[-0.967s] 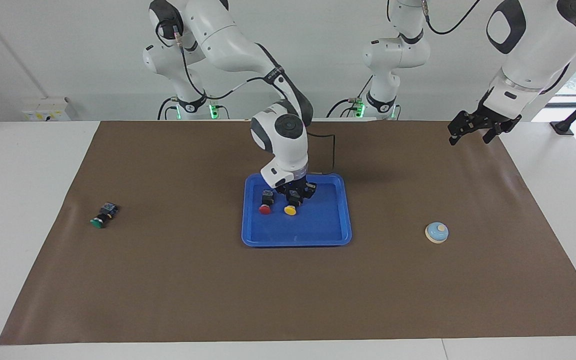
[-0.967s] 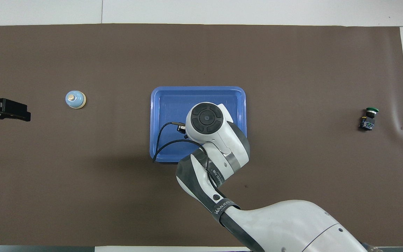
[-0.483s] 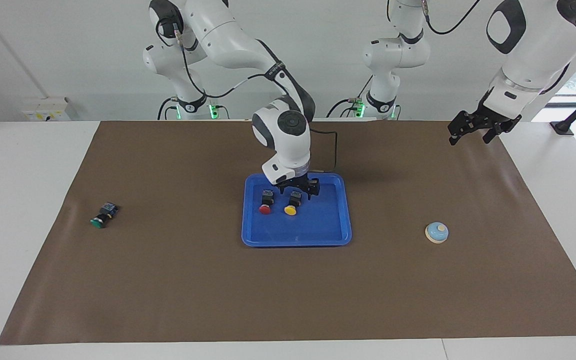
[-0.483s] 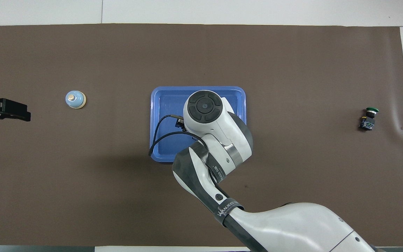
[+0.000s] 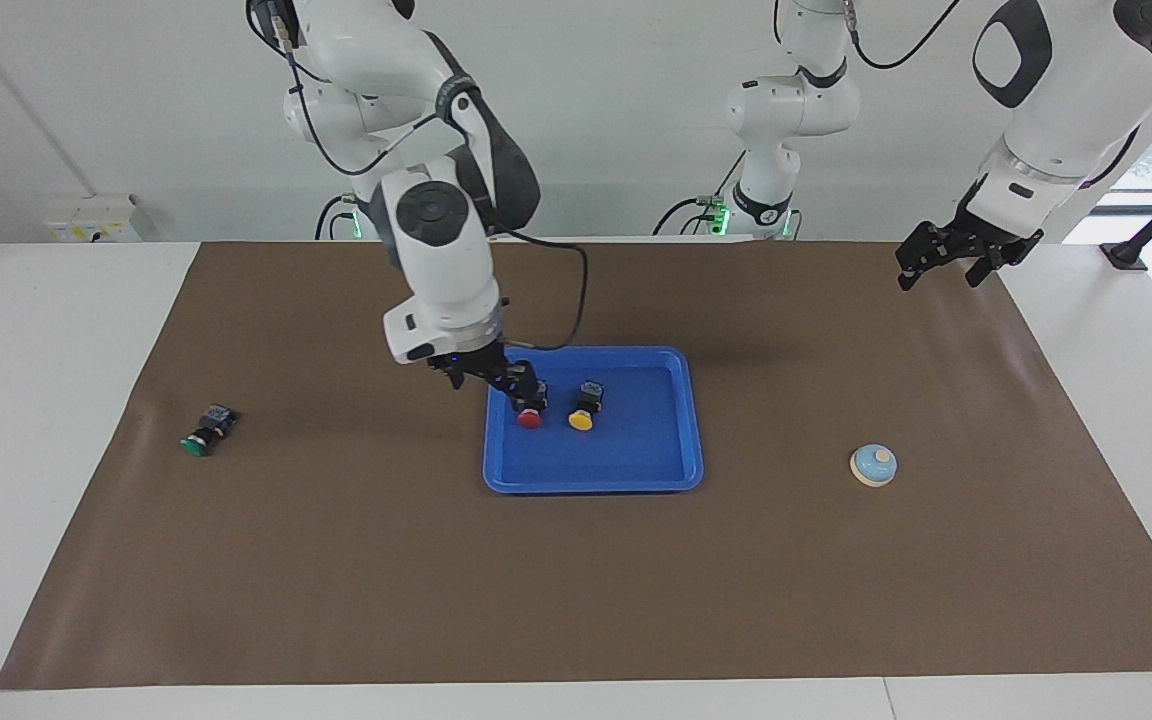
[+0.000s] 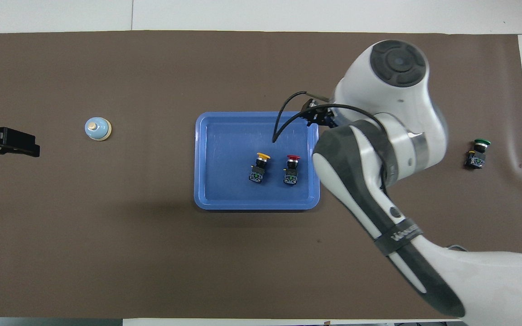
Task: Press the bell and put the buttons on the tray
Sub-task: 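Carry the yellow button into the blue tray and release it, then move the right gripper to the green-capped button and grasp it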
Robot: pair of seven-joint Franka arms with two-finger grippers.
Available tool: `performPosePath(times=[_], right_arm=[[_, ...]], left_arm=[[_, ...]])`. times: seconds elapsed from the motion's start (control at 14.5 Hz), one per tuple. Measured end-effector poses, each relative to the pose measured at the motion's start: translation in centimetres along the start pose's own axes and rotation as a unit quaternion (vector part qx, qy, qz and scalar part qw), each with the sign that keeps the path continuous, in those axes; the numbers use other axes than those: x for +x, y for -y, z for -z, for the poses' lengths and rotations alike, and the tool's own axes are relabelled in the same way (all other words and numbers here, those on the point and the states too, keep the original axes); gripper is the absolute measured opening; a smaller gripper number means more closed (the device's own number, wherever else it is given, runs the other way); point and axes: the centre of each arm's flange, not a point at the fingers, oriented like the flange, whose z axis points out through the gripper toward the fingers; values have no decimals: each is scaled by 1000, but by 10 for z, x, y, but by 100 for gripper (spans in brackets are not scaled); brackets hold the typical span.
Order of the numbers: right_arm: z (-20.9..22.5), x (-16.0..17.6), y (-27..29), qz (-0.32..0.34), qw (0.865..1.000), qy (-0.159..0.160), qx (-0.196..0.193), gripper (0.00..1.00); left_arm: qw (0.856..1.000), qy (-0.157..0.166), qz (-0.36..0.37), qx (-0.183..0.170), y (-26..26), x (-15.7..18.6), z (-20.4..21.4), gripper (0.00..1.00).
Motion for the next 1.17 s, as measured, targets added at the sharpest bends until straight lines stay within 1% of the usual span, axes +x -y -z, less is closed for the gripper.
performPosePath(times=[0.14, 0.28, 0.48, 0.62, 0.76, 0.97, 1.17], right_arm=[[12, 41, -59, 18, 1000, 2, -2, 100], [12, 74, -114, 40, 999, 2, -7, 100], [4, 105, -185, 53, 998, 1, -41, 100], [-7, 116, -224, 44, 997, 2, -55, 100], [-26, 121, -259, 32, 997, -13, -63, 100], [-66, 114, -301, 14, 997, -37, -62, 100], [-89, 102, -335, -8, 998, -36, -60, 100]], left_arm=[[1000, 0, 0, 0, 0, 0, 0, 100], [1000, 0, 0, 0, 0, 0, 0, 100], [1000, 0, 0, 0, 0, 0, 0, 100], [1000, 0, 0, 0, 0, 0, 0, 100], [1000, 0, 0, 0, 0, 0, 0, 100], [1000, 0, 0, 0, 0, 0, 0, 100], [1000, 0, 0, 0, 0, 0, 0, 100]])
